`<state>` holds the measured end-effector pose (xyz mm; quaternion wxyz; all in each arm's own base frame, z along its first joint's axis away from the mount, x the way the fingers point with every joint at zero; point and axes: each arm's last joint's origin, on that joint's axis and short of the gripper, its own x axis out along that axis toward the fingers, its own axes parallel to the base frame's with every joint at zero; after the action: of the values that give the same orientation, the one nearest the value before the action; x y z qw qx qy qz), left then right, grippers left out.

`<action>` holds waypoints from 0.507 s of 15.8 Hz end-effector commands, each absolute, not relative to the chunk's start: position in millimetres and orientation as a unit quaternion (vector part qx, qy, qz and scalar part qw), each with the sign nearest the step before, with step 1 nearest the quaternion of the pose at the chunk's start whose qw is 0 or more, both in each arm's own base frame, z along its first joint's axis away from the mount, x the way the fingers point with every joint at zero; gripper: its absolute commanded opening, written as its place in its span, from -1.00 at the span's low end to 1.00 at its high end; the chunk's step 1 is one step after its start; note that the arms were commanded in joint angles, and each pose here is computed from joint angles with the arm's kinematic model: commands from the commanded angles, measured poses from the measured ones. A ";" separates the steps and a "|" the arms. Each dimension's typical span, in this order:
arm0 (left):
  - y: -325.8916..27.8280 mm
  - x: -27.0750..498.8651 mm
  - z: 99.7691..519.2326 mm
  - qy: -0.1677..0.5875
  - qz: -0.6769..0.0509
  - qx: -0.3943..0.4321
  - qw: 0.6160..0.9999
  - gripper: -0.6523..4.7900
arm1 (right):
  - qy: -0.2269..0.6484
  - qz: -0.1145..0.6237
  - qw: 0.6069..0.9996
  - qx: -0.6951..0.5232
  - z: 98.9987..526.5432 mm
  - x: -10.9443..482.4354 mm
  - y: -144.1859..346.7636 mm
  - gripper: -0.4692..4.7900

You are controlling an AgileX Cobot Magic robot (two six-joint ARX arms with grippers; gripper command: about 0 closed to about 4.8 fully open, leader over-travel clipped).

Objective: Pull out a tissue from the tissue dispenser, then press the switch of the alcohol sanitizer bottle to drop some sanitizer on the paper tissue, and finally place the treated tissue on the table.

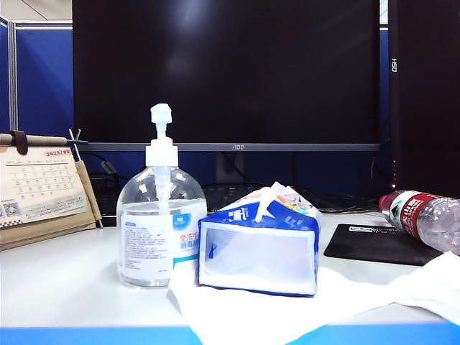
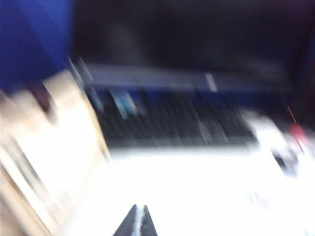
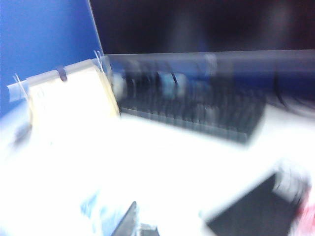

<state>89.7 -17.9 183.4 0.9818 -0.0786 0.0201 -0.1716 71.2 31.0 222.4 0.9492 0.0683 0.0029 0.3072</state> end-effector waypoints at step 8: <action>-18.5 94.8 149.5 0.096 -0.167 -0.050 0.980 -0.78 | 0.083 0.146 0.984 0.059 150.2 93.2 28.0 -0.82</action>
<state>94.7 -19.4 151.8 0.9772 -0.0638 0.0888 -0.1821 92.6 28.2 149.9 0.9805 0.0837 0.0963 0.1497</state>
